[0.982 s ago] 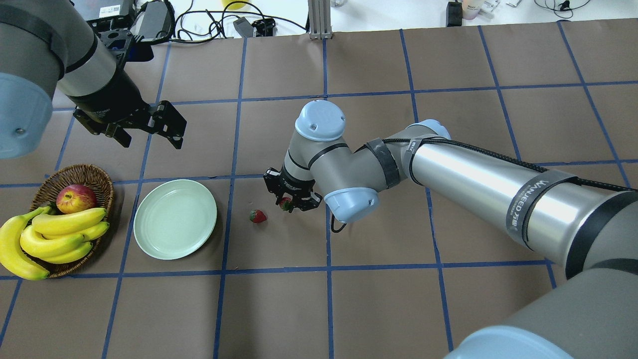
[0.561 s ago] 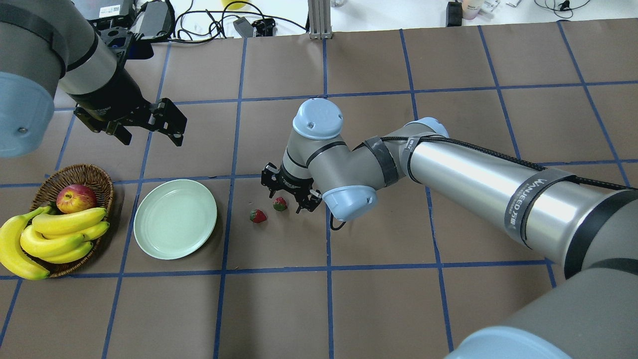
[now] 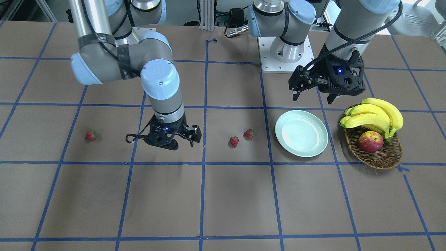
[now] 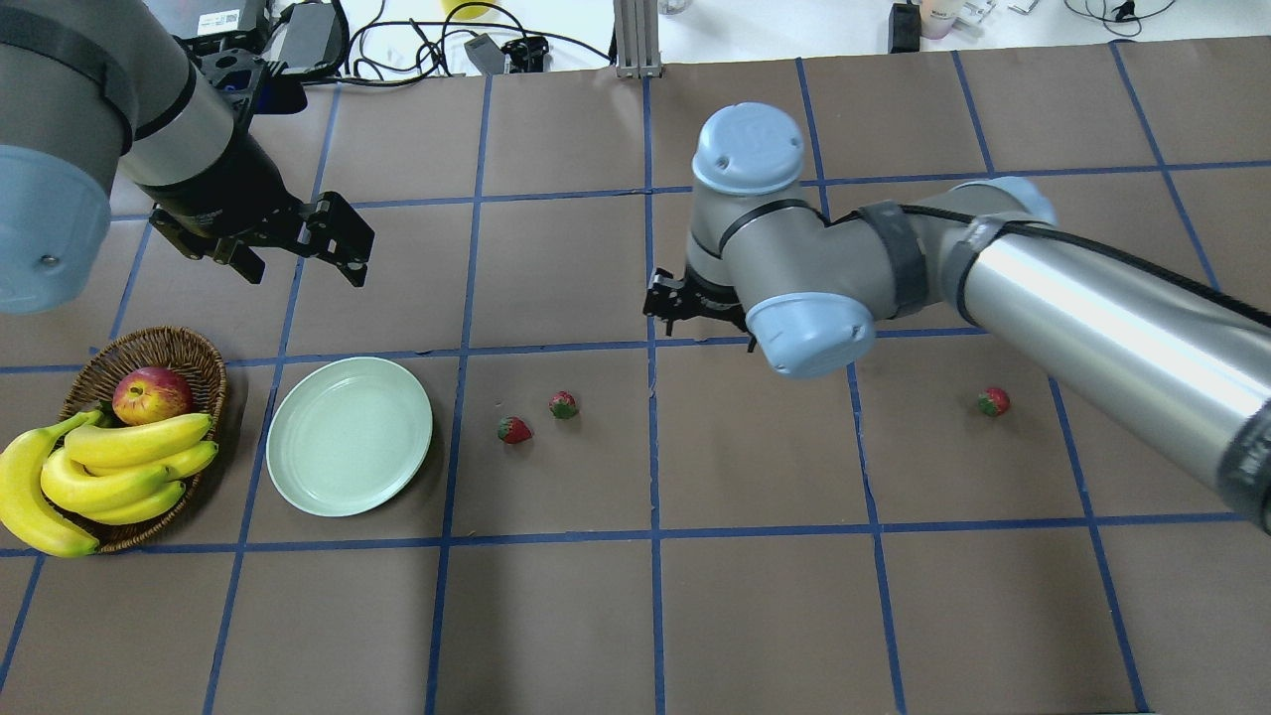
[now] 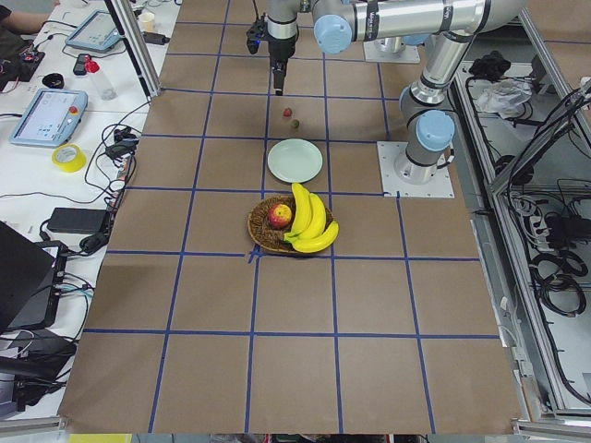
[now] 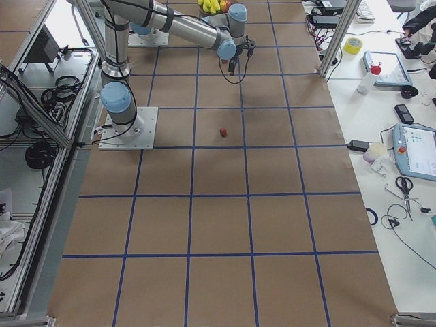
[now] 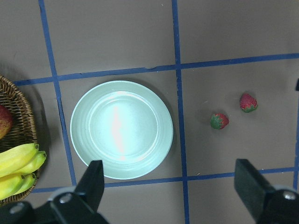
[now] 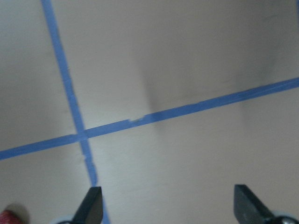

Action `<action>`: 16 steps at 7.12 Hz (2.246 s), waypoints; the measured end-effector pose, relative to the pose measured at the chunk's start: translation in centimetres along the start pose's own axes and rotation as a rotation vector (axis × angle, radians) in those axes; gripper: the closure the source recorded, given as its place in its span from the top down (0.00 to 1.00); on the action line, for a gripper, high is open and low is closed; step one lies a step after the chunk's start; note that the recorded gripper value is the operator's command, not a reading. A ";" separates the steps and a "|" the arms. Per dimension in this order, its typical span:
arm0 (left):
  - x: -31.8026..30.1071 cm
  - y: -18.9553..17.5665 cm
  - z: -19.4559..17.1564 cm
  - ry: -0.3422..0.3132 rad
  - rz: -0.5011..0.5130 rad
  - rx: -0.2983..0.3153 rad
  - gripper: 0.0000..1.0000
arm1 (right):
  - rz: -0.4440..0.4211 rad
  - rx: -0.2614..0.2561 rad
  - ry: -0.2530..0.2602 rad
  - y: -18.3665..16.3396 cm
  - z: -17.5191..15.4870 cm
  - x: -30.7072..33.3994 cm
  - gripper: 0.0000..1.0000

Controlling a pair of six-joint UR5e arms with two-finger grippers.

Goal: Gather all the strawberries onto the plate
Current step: 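Reach the right gripper to the farthest strawberry and grasp it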

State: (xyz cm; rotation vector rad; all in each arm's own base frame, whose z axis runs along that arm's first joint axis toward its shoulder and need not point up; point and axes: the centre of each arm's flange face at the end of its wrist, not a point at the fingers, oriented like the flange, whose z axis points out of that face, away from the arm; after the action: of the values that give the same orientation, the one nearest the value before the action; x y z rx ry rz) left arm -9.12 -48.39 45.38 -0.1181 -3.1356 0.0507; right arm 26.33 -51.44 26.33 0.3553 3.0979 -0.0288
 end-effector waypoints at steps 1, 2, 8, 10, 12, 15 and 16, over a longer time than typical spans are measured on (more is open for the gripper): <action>0.0 0.0 0.0 0.003 0.000 -0.001 1.00 | -0.015 0.013 0.041 -1.0 -0.8 4.4 1.00; 0.1 0.0 0.1 0.004 0.000 -0.001 1.00 | -0.011 0.021 0.074 -1.6 -1.3 8.0 1.00; 0.2 0.0 0.2 0.004 0.005 -0.004 1.00 | -0.142 -0.051 0.109 -2.8 0.5 23.1 1.00; 0.2 0.0 0.1 0.004 0.005 -0.004 1.00 | -0.161 -0.063 0.021 -2.6 2.6 27.6 0.95; 0.2 0.0 0.2 0.005 0.005 -0.005 1.00 | -0.162 -0.048 -0.028 -1.6 5.8 31.2 0.83; 0.2 0.4 0.9 0.005 0.005 -0.018 1.00 | -0.146 -0.058 -0.064 -0.9 7.3 31.8 0.52; 0.2 0.4 1.0 0.005 0.005 -0.020 1.00 | -0.132 -0.054 -0.091 -0.9 7.5 31.5 0.44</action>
State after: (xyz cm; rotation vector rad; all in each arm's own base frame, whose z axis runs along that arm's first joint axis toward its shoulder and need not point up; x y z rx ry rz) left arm -9.32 -47.97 44.34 -0.1265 -3.1317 0.0189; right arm -4.37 -45.35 18.03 0.1429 3.0193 0.0358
